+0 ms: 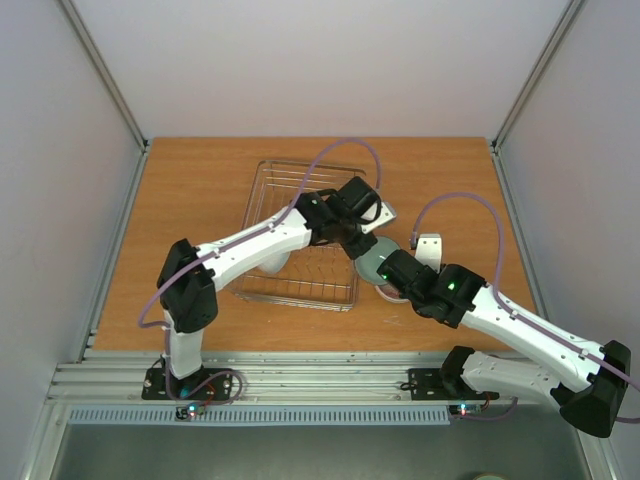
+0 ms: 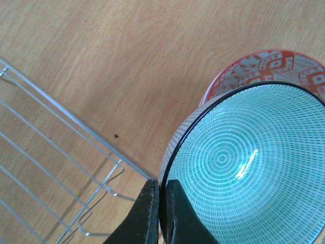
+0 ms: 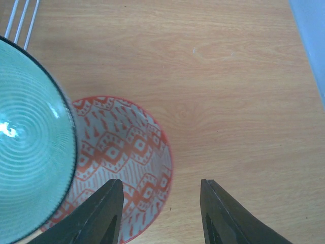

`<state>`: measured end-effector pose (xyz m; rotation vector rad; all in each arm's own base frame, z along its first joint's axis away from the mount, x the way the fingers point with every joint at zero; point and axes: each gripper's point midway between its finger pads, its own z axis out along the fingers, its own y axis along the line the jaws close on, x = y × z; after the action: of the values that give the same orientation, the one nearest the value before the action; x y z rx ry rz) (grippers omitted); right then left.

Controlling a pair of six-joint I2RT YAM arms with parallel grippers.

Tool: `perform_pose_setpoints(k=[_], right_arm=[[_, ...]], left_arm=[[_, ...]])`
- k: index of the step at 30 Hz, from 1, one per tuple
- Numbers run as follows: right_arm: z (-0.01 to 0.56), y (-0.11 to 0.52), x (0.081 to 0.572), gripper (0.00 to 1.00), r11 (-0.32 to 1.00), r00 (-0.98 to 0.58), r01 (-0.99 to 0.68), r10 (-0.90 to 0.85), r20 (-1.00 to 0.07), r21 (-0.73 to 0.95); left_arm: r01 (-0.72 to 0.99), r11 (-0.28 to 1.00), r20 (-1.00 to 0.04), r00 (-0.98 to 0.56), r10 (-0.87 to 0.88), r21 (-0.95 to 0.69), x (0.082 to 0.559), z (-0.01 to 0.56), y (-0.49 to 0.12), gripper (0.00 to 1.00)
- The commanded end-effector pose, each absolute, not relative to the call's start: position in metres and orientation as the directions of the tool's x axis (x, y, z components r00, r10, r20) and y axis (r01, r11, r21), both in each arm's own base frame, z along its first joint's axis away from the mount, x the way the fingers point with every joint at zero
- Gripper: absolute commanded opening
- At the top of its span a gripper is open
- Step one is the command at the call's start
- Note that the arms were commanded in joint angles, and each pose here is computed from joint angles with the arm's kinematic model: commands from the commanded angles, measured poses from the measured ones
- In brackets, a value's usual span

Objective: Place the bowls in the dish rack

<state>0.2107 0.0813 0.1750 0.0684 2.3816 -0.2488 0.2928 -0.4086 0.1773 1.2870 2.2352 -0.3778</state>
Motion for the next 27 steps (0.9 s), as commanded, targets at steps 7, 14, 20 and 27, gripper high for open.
perform_pose_setpoints(k=[7, 14, 20, 27], right_arm=[[0.192, 0.086, 0.216, 0.44, 0.986, -0.683, 0.138, 0.029, -0.730, -0.090], [0.203, 0.111, 0.219, 0.44, 0.999, -0.670, 0.032, 0.046, -0.741, 0.033], [0.203, 0.146, 0.227, 0.37, 0.995, -0.673, -0.103, -0.061, -0.737, 0.012], [0.215, 0.186, 0.232, 0.37, 0.961, -0.605, -0.240, -0.258, -0.753, -0.137]], left_arm=[[0.873, 0.487, -0.607, -0.400, 0.687, -0.025, 0.281, 0.204, -0.398, 0.00], [0.874, 0.484, -0.611, -0.402, 0.682, -0.035, 0.280, 0.206, -0.399, 0.00], [0.875, 0.482, -0.604, -0.411, 0.683, -0.051, 0.277, 0.214, -0.399, 0.00], [0.873, 0.486, -0.600, -0.417, 0.683, -0.054, 0.277, 0.223, -0.399, 0.00]])
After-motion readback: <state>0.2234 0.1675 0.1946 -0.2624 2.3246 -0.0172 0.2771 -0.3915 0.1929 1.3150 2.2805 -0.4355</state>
